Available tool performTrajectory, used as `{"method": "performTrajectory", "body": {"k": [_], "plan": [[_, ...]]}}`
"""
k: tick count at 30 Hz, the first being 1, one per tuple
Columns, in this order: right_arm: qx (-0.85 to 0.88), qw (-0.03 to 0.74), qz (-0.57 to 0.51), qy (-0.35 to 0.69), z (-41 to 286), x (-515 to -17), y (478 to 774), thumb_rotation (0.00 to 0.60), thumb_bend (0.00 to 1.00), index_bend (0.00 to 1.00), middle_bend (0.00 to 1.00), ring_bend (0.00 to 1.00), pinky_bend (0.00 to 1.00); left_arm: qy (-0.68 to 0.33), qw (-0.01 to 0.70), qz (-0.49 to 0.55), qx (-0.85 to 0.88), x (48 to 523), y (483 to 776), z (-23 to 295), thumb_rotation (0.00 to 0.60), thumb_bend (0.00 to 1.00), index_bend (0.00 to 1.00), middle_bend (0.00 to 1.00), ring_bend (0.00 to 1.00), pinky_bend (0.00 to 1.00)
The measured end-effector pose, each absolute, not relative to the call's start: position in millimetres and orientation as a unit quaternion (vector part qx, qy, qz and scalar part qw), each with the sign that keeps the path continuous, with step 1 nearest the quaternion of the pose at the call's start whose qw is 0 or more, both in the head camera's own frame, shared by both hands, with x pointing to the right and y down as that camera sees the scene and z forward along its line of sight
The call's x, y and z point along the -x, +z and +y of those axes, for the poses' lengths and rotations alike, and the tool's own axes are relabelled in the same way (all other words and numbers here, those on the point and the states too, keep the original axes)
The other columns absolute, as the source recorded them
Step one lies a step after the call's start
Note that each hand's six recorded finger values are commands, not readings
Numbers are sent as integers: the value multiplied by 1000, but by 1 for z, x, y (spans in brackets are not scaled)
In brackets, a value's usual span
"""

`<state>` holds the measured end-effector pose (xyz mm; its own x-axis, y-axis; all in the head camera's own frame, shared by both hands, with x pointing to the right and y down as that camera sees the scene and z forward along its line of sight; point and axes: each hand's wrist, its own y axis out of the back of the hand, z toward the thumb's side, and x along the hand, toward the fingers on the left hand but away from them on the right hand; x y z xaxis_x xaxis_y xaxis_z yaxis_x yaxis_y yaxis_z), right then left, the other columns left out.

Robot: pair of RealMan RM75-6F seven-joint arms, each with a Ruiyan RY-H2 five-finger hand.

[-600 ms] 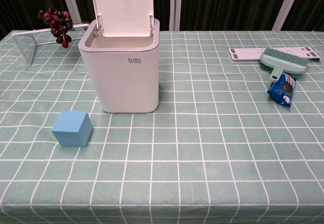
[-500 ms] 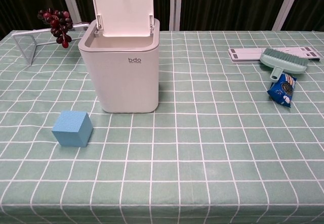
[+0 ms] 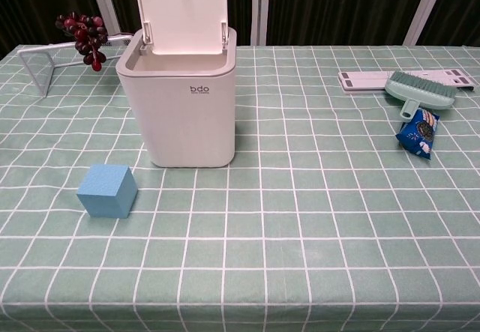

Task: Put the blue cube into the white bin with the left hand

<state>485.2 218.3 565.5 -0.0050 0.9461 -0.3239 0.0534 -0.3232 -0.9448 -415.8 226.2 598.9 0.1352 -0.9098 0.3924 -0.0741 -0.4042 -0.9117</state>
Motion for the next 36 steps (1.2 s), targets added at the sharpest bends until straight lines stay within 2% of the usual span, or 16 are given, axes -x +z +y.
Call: {"method": "performTrajectory", "body": {"k": [8,15,24,31,36], "plan": [[577,401,-440,559,213,-490,556,600,201,0,0,0,0,-510,363,349,697,386,620,224,600,48,155,143,77,184],[575,408,-447,550,206,-486,548,600,202,0,0,0,0,-467,283,324,772,352,651,218,600,47,155,143,77,184],[570,407,-451,553,204,-491,544,600,206,0,0,0,0,-452,279,268,804,316,686,215,600,48,158,151,77,184],[572,404,-449,556,205,-492,547,600,205,0,0,0,0,-443,277,262,811,303,698,214,600,48,168,163,80,184],[572,401,-448,557,206,-492,550,600,206,0,0,0,0,-437,276,261,815,298,703,213,600,71,200,218,144,235]]}}
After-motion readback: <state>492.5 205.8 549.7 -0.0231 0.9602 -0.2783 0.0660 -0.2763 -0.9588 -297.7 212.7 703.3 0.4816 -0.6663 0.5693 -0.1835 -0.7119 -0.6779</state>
